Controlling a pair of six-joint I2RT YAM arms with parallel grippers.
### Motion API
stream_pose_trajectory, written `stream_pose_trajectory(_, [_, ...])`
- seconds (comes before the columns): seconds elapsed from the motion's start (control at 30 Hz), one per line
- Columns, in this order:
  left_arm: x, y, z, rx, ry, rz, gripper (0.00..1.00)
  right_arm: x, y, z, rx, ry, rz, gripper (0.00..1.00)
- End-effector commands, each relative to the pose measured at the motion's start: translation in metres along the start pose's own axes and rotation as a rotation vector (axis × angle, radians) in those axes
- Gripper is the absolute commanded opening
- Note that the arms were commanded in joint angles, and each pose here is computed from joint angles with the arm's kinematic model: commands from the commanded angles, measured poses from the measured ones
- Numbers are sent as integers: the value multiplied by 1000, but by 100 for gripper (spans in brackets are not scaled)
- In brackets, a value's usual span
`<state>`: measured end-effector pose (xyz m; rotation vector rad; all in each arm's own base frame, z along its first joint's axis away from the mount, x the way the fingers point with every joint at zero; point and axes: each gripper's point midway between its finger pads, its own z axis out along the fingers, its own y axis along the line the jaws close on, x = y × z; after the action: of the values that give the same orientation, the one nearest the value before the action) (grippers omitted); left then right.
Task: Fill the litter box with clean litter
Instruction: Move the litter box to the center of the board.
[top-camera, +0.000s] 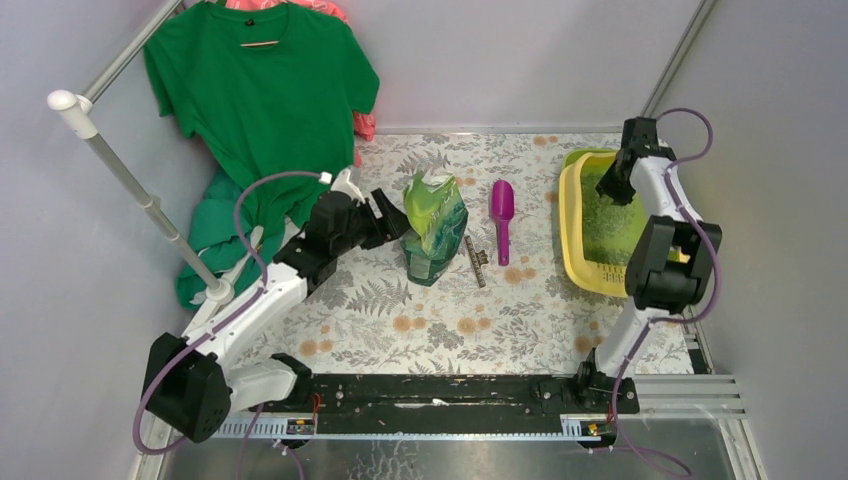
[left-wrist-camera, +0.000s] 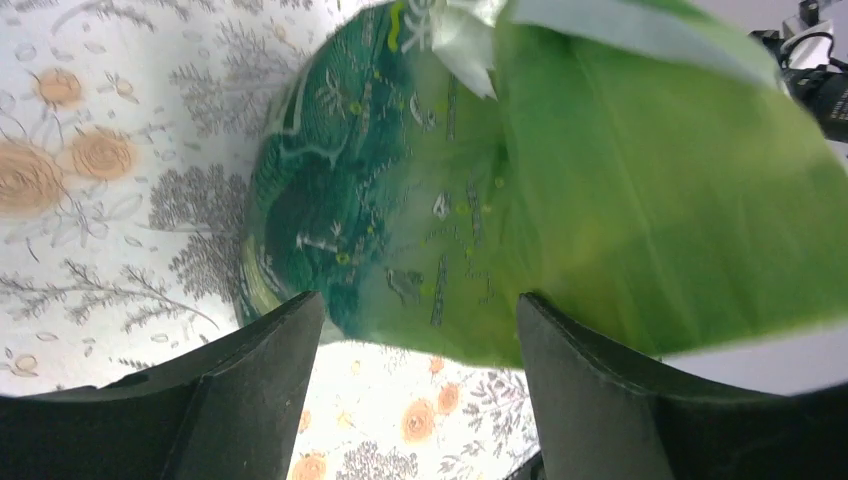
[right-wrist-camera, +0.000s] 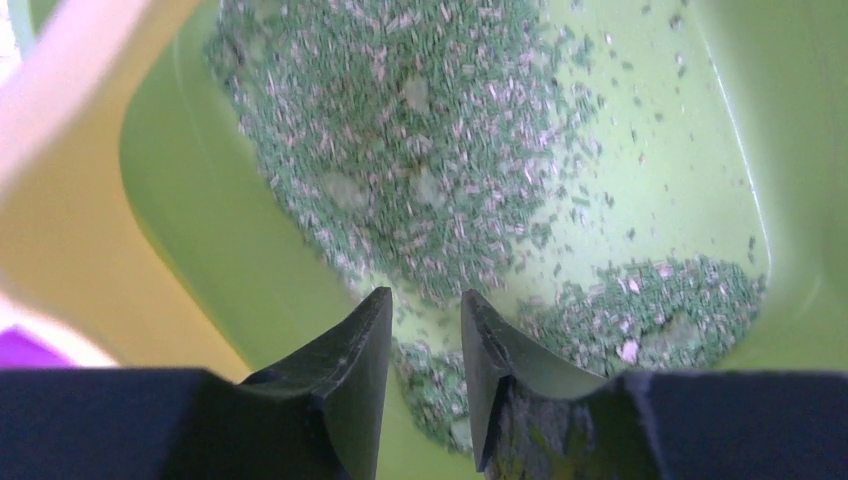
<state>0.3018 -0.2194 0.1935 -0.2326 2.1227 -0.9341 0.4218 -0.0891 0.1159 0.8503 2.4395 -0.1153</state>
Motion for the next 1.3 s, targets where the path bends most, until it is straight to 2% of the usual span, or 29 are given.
stream_pose_trajectory(0.0, [-30,-13,6,37,-58,45,79,-23,7,13,56,6,14,37])
stream_pose_trajectory(0.27, [-38,9,18,14,-42,27,79,-68,39,37,11,-33,45,36])
stream_pose_trajectory(0.8, [-48,21,32,5,-46,18,79,-99,68,49,-83,-86,81,38])
stream_pose_trajectory(0.9, [-48,22,34,4,-43,17,79,-104,73,47,-104,-104,88,42])
stream_pose_trajectory(1.1, [-46,25,38,3,-36,10,78,-105,77,53,-117,-94,91,43])
stream_pose_trajectory(1.17, [-46,25,38,0,-35,9,79,-105,79,56,-124,-95,93,52])
stream_pose_trajectory(1.27, [-47,27,39,-6,-37,10,79,-103,81,57,-130,-77,95,57])
